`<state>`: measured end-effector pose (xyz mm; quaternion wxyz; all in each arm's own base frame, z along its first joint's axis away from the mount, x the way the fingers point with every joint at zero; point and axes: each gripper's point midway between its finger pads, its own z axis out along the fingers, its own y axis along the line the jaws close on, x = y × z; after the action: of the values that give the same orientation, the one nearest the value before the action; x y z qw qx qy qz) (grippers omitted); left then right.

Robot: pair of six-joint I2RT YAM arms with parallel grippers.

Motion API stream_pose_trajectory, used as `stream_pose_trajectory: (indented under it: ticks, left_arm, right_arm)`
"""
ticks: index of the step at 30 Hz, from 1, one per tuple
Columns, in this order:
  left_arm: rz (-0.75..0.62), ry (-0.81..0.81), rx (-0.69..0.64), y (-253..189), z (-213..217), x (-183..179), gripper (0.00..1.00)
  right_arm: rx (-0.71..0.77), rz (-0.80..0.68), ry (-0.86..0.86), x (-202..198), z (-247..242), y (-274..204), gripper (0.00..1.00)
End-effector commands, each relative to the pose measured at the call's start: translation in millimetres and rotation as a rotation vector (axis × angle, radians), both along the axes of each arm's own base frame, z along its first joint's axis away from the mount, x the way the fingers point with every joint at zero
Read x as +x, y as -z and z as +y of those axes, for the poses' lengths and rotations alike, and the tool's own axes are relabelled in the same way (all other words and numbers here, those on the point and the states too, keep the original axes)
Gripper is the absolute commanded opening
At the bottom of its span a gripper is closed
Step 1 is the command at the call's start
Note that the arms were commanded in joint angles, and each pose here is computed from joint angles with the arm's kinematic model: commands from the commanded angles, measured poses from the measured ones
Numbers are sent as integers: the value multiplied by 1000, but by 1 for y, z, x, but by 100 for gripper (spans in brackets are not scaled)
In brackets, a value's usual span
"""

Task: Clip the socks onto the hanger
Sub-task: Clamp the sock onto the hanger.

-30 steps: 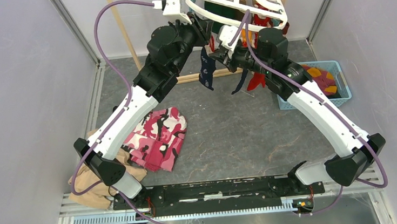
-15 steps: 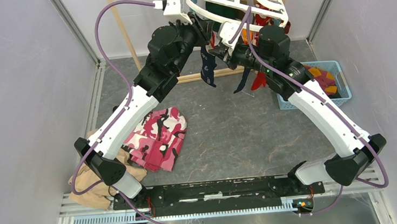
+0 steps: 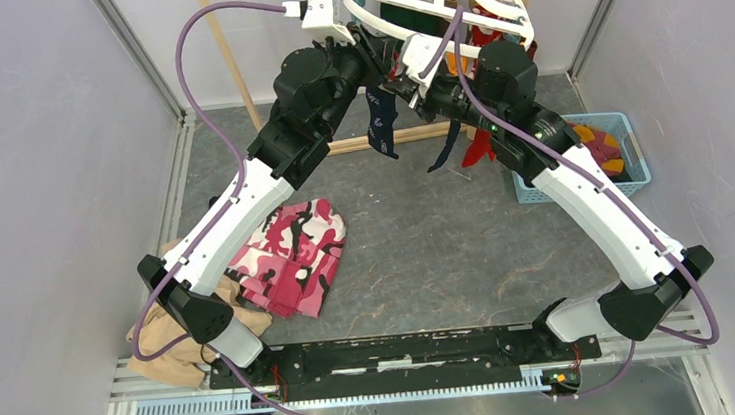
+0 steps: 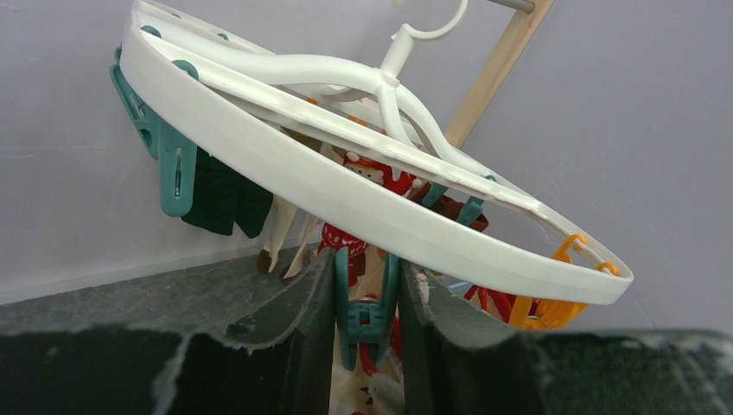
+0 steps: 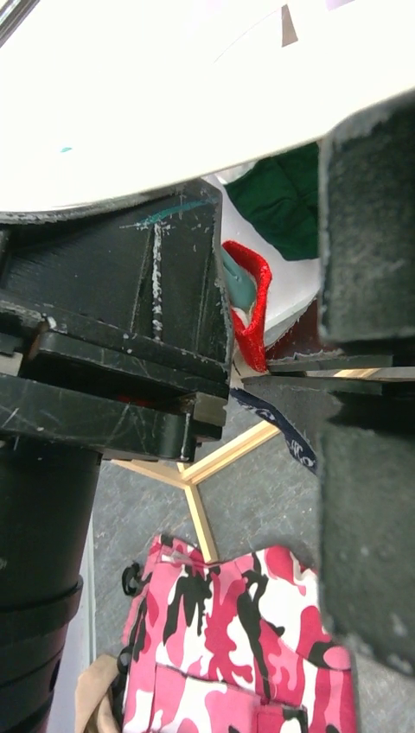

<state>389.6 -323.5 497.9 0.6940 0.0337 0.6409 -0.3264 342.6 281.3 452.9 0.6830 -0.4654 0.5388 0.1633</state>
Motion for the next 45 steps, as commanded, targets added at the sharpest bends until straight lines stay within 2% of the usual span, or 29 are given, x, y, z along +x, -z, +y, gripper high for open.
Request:
stream_pose_trajectory:
  ticks: [1, 12, 16, 19, 27, 30, 37, 45]
  left_arm:
    - [-29, 13, -64, -23, -1, -6, 2]
    - [-28, 31, -73, -25, -3, -8, 2]
    - [-21, 34, -72, -23, -4, -8, 6]
    - [-17, 29, -74, -24, -3, -8, 19]
    - [-15, 17, -80, -26, 3, -11, 63]
    - [-15, 19, -85, -27, 5, -13, 71]
    - [-31, 42, -92, -32, 13, -28, 85]
    - [-74, 116, -92, -27, 29, -64, 88]
  right_arm:
    - [5, -77, 74, 7, -10, -23, 0]
    - [-67, -114, 102, 8, -16, -14, 0]
    - [-62, -114, 100, 8, -15, -15, 0]
    - [-62, -116, 100, 8, -15, -15, 0]
    - [-63, -105, 95, 5, -15, -11, 0]
    - [-61, -100, 97, 4, -16, -10, 0]
    - [-57, -77, 104, -1, -21, -4, 0]
    - [-27, -29, 129, -13, -42, -1, 0]
